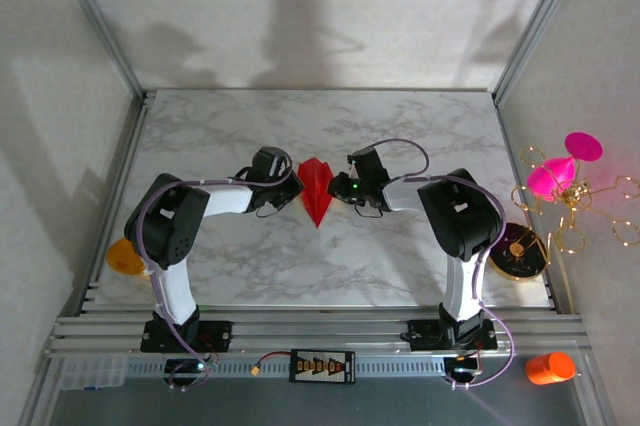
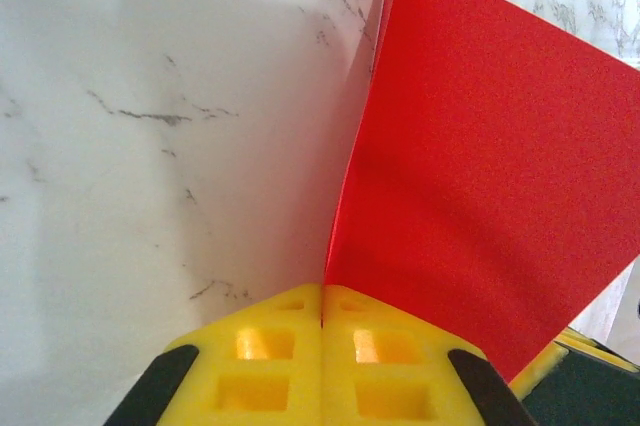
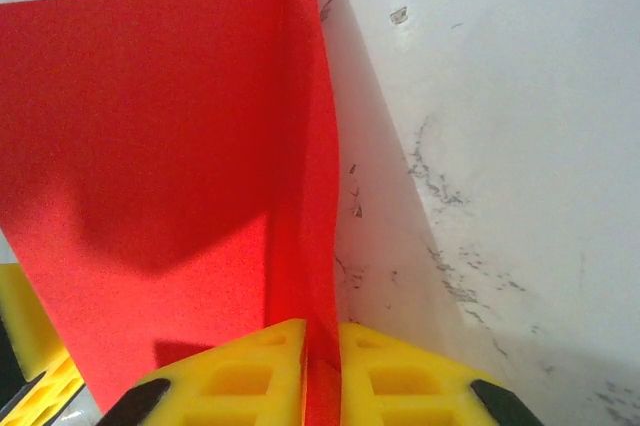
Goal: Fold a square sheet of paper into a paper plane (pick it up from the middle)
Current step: Move the paper plane to the top-center of the table.
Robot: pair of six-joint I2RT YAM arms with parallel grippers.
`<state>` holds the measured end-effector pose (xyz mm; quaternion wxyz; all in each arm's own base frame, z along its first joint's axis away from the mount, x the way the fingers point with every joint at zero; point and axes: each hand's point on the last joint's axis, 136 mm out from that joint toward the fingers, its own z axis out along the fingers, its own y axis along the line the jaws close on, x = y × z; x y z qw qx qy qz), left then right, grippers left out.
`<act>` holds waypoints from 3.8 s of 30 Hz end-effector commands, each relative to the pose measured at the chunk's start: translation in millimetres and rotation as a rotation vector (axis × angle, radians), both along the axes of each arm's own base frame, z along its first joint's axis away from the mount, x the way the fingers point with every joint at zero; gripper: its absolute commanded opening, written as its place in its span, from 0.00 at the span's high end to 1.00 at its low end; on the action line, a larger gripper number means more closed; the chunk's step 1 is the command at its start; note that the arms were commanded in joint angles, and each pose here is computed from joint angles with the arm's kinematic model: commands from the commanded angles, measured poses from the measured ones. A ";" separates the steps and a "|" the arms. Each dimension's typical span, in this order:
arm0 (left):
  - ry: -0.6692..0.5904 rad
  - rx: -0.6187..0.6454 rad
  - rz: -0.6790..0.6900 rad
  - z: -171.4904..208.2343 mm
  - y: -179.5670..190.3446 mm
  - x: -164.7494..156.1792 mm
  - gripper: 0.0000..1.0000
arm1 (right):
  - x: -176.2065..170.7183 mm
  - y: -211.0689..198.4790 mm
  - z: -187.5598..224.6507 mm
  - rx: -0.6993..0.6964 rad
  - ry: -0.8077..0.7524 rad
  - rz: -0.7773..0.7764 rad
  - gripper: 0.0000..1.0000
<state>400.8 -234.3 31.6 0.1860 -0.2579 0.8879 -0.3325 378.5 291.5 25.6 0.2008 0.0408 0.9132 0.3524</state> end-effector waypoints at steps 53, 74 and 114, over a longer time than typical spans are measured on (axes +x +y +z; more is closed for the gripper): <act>-0.008 0.153 -0.162 14.8 -25.1 -8.4 0.74 | 4.4 4.8 5.5 0.001 0.005 0.041 0.90; -0.023 0.219 -0.301 13.1 -31.1 -16.9 0.65 | 2.5 4.1 1.0 0.000 0.012 0.041 0.90; -0.005 0.123 -0.380 20.1 -57.1 -51.1 0.61 | 3.5 6.0 1.2 0.005 0.015 0.041 0.90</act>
